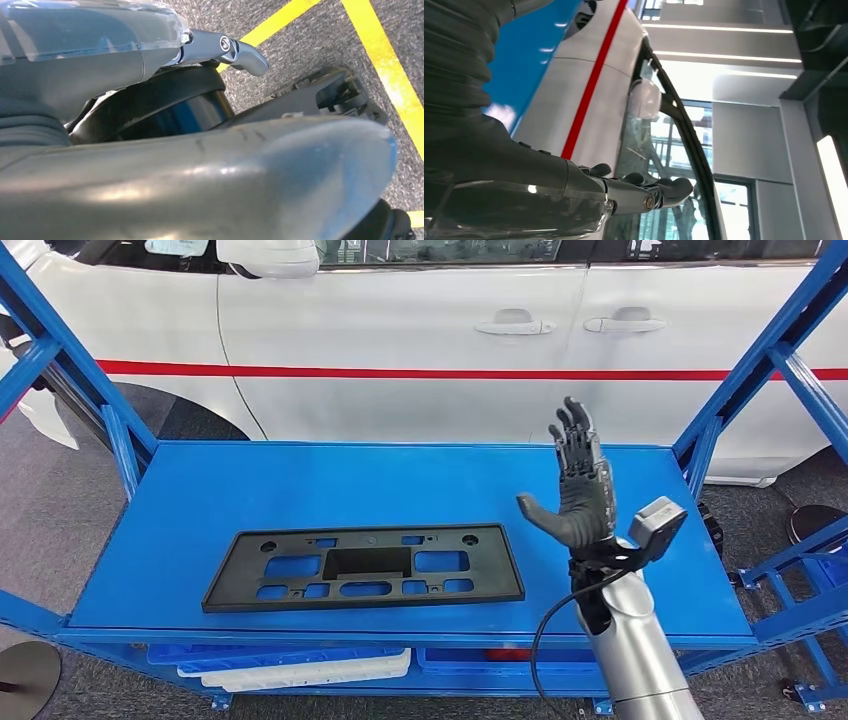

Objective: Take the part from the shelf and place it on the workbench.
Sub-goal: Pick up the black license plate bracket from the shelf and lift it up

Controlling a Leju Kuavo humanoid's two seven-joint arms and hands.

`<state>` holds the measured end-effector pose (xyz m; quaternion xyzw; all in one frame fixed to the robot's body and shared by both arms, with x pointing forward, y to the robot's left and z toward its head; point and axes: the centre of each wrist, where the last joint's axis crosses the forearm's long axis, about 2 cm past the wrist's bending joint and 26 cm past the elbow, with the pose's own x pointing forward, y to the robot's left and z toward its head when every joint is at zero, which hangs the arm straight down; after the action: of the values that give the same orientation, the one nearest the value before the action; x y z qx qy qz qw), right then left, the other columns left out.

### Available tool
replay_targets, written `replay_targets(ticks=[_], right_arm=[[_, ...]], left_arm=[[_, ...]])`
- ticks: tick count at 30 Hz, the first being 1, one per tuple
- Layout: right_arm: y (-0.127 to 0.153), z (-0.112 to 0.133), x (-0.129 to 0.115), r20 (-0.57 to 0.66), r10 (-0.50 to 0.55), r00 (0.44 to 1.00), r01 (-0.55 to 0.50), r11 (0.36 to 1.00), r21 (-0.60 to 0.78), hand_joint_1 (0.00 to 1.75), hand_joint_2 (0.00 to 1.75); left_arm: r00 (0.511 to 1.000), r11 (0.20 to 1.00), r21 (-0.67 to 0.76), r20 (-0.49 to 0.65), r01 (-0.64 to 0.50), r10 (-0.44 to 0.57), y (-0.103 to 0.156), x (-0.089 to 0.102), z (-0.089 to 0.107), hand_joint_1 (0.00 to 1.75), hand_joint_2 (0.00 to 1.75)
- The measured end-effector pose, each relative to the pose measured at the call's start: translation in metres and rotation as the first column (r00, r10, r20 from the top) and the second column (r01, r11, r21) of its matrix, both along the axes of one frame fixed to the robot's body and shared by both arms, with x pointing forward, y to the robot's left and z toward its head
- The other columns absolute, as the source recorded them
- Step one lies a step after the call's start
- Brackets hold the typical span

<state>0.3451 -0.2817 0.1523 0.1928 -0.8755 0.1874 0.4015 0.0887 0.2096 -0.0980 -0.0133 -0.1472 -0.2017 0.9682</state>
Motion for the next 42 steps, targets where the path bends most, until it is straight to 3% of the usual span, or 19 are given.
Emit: replay_targets(ticks=[4,10,11,14,15,24,32,36,40,42], right_arm=[[-0.019,0.008,0.008,0.008,0.0,1.0,0.0,1.0,0.01,0.0,1.75],[-0.025,0.013,0.019,0.009,-0.008,1.0,0.009,0.998,-0.068,0.0,1.75],[-0.024,0.012,0.019,0.009,-0.011,1.0,0.012,0.996,-0.083,0.17,1.75],[-0.017,0.011,0.019,0.012,0.0,1.0,0.002,0.99,-0.138,1.48,1.75],[-0.012,0.011,0.019,0.015,0.01,1.0,-0.007,0.988,-0.153,1.75,1.75],[0.043,0.024,0.007,0.141,0.123,0.982,-0.076,0.951,-0.299,1.75,1.75],[0.075,0.013,-0.024,0.187,0.289,0.939,-0.162,0.85,-0.501,1.74,1.75],[0.089,0.003,-0.036,0.155,0.363,0.919,-0.23,0.81,-0.539,0.0,1.75],[0.102,-0.005,-0.042,0.093,0.434,0.896,-0.319,0.774,-0.547,0.0,1.75],[0.111,-0.013,-0.044,0.095,0.42,0.902,-0.294,0.762,-0.577,0.0,1.75]], left_arm=[[1.0,1.0,0.015,0.01,-0.008,0.008,0.003,0.004,0.0,0.0,0.0],[0.999,0.999,0.029,0.033,-0.03,0.029,0.007,0.01,0.001,0.0,0.0],[0.999,0.999,0.029,0.038,-0.029,0.028,0.008,0.012,0.001,0.0,0.0],[0.998,0.999,0.033,0.051,-0.027,0.026,0.012,0.016,0.002,0.0,0.0],[0.998,0.999,0.036,0.055,-0.03,0.028,0.014,0.017,0.002,0.0,0.0],[0.996,0.996,0.071,0.075,-0.047,0.042,0.027,0.019,0.001,0.0,0.0],[0.998,0.994,0.105,0.069,-0.014,0.007,0.034,0.02,0.0,0.0,0.0],[0.997,0.993,0.115,0.071,-0.007,-0.002,0.036,0.022,0.001,0.0,0.0],[0.997,0.991,0.132,0.077,0.008,-0.019,0.037,0.024,0.001,0.0,0.0],[0.996,0.99,0.139,0.084,0.005,-0.017,0.037,0.024,0.001,0.0,0.0]])
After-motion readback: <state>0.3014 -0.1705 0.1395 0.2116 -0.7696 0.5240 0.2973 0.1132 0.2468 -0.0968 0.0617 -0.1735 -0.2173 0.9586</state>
